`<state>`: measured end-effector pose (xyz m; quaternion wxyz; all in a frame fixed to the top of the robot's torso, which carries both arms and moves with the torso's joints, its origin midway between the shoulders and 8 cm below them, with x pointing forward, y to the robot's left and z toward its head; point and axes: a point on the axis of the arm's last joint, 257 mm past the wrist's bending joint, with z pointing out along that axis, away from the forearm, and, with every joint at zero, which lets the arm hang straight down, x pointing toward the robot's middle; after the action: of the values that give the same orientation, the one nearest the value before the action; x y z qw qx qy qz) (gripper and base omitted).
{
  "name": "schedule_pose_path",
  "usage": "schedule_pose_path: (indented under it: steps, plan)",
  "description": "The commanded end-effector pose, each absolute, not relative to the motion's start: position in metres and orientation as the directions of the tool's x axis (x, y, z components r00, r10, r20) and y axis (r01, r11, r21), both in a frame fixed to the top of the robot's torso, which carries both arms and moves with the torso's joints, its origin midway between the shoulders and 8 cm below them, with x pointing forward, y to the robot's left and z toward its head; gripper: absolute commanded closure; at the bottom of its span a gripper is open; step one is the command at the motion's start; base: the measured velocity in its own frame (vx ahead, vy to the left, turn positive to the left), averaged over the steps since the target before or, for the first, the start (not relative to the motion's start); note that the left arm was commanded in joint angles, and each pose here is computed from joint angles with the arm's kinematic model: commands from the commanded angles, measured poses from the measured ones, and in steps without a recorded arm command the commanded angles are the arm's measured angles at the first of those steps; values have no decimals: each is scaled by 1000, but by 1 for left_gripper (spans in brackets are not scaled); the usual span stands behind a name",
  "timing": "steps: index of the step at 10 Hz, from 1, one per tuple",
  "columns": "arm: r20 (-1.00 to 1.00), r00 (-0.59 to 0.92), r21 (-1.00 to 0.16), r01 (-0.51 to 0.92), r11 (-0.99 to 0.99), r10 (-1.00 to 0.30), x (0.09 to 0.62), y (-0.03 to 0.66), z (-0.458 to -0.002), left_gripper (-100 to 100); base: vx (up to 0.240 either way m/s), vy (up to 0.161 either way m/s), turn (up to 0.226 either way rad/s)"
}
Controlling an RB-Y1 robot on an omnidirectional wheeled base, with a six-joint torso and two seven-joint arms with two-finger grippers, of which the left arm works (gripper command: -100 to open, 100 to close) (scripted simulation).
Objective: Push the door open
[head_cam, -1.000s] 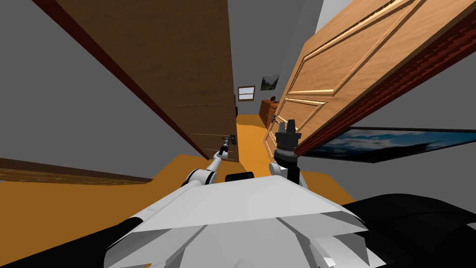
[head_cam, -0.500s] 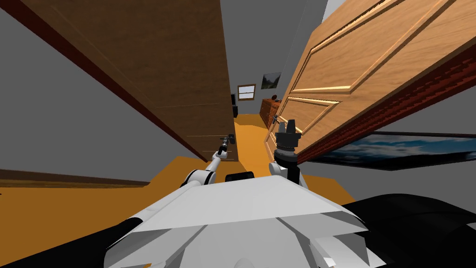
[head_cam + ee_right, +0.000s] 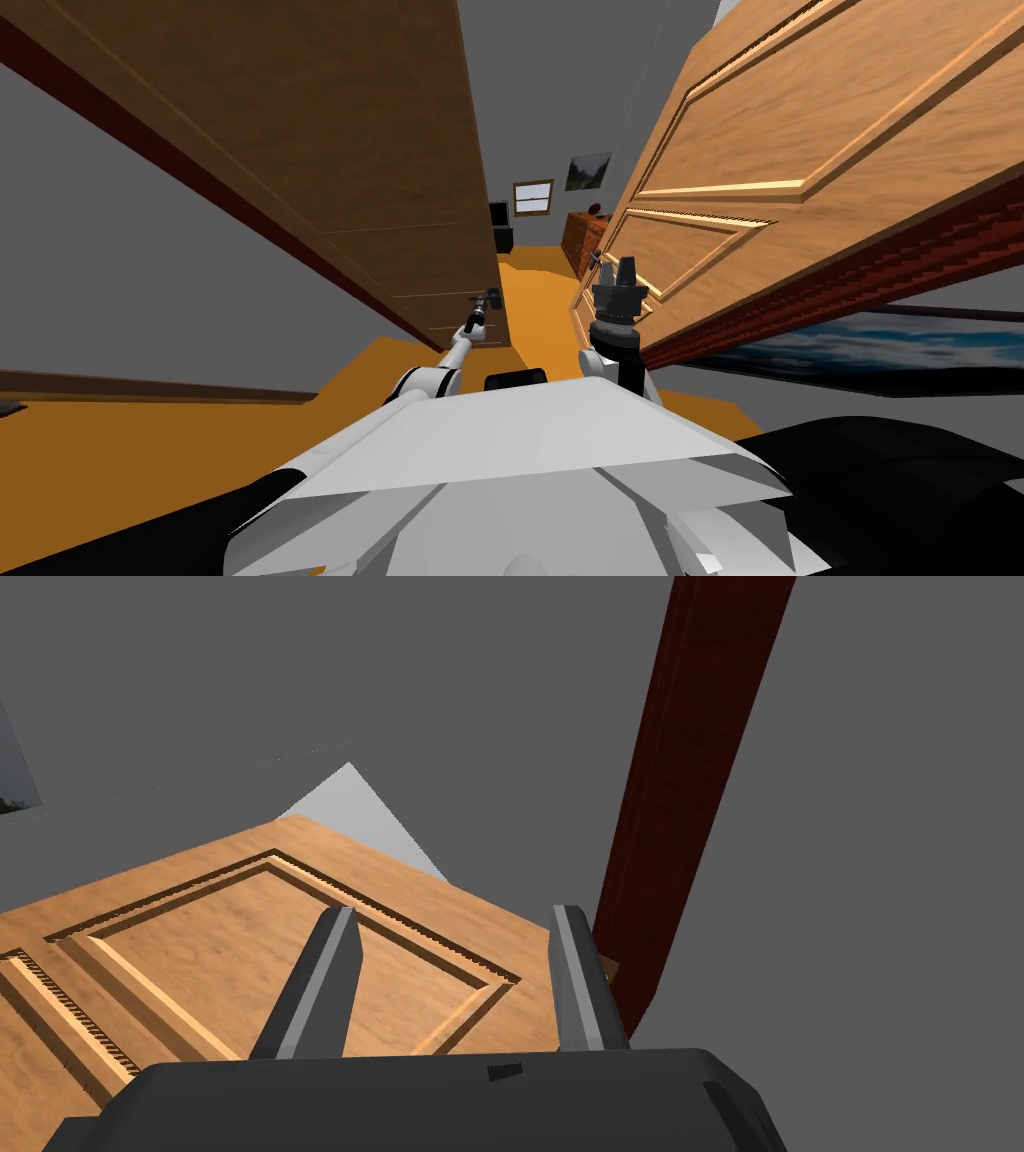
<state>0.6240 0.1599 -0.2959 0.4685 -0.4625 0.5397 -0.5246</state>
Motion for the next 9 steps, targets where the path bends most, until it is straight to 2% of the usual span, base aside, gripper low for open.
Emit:
schedule_pose_path:
  steps: [1,9]
  plan:
    - [-26,-90,-1000,1,26,-996,627,189,-294,100,116,-116,44]
    - [-21,-1,-1000,0,21,-1000,628,238,-293,100,126,-110,62]
